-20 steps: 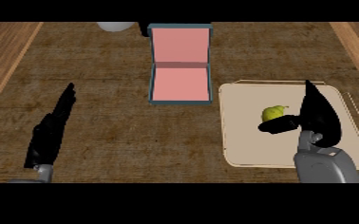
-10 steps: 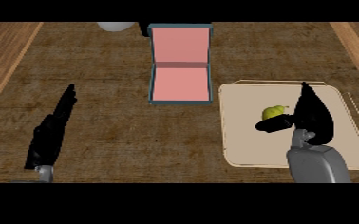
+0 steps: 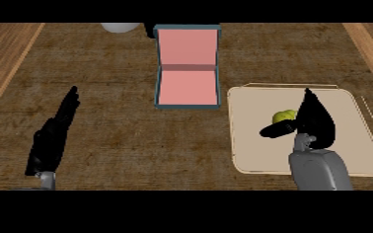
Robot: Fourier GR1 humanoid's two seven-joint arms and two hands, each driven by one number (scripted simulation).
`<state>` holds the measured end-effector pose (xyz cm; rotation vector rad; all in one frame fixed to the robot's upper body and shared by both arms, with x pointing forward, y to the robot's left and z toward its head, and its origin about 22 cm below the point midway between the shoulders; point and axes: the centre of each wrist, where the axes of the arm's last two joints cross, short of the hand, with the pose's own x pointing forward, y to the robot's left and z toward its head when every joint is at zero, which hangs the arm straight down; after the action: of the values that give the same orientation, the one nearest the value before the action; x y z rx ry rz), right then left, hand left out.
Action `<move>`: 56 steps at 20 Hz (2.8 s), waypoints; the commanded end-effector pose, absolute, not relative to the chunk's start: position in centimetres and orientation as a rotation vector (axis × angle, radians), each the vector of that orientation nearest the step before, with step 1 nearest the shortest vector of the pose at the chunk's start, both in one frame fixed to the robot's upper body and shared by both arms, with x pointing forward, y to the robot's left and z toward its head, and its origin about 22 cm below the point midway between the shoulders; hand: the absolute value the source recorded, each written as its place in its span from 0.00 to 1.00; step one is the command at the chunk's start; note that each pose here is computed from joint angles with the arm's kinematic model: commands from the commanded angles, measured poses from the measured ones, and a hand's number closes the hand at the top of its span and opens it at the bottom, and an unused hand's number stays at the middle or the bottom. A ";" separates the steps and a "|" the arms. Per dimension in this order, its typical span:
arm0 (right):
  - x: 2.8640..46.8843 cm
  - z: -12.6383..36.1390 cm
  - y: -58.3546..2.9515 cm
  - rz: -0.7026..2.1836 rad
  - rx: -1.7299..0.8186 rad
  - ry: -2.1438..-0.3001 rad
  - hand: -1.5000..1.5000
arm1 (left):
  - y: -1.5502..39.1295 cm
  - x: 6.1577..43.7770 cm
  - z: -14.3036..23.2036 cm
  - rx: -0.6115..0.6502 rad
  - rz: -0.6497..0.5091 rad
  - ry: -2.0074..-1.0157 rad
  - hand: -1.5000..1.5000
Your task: Pick the pear from the tray and place it in the cardboard box
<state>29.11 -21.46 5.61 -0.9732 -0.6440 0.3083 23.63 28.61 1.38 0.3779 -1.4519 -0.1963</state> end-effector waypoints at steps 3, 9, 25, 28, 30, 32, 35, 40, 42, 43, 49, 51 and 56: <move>29.2 4.1 -23.0 0.278 -0.942 -0.581 0.00 | 29.7 24.3 1.1 0.375 -0.197 -1.452 0.50; 29.3 3.6 -22.9 0.315 -1.120 -0.602 1.00 | 28.0 23.9 0.9 0.380 -0.185 -1.445 0.50; 33.8 8.9 -20.5 1.359 -0.958 -1.291 1.00 | 26.0 25.5 1.7 0.283 -0.297 -1.522 0.50; 35.3 11.4 -23.0 1.495 -0.901 -1.445 1.00 | 25.9 25.9 1.8 0.298 -0.296 -1.517 0.50; 36.3 12.7 -25.8 1.504 -0.862 -1.523 1.00 | 26.7 25.8 2.0 0.313 -0.284 -1.520 0.50; 37.5 14.5 -27.2 1.506 -0.766 -1.629 1.00 | 25.7 25.7 1.7 0.291 -0.277 -1.528 0.50; 38.8 16.0 -27.9 1.425 -0.525 -1.847 1.00 | 25.9 25.9 1.8 0.296 -0.271 -1.502 0.50; 40.9 18.4 -29.9 1.313 -0.164 -2.080 1.00 | 25.7 26.3 2.2 0.300 -0.269 -1.501 0.50; 41.8 18.3 -30.8 1.297 -0.064 -2.079 1.00 | 25.4 25.1 1.3 0.287 -0.288 -1.489 0.50; 42.2 19.4 -30.5 1.303 0.016 -2.120 1.00 | 27.0 25.9 2.1 0.349 -0.266 -1.509 0.50; 45.1 21.9 -27.3 1.310 0.126 -2.119 1.00 | 27.7 26.2 2.7 0.325 -0.246 -1.479 0.50; 45.9 22.4 -24.2 1.340 0.137 -2.115 1.00 | 26.1 26.1 1.4 0.343 -0.230 -1.485 0.50; 46.8 21.7 -17.5 1.401 0.127 -2.057 1.00 | 27.0 25.0 0.8 0.335 -0.239 -1.479 0.50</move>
<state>46.14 -21.66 21.60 0.0105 -2.0787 1.3334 25.78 26.92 1.39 0.3421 -1.4746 -0.2446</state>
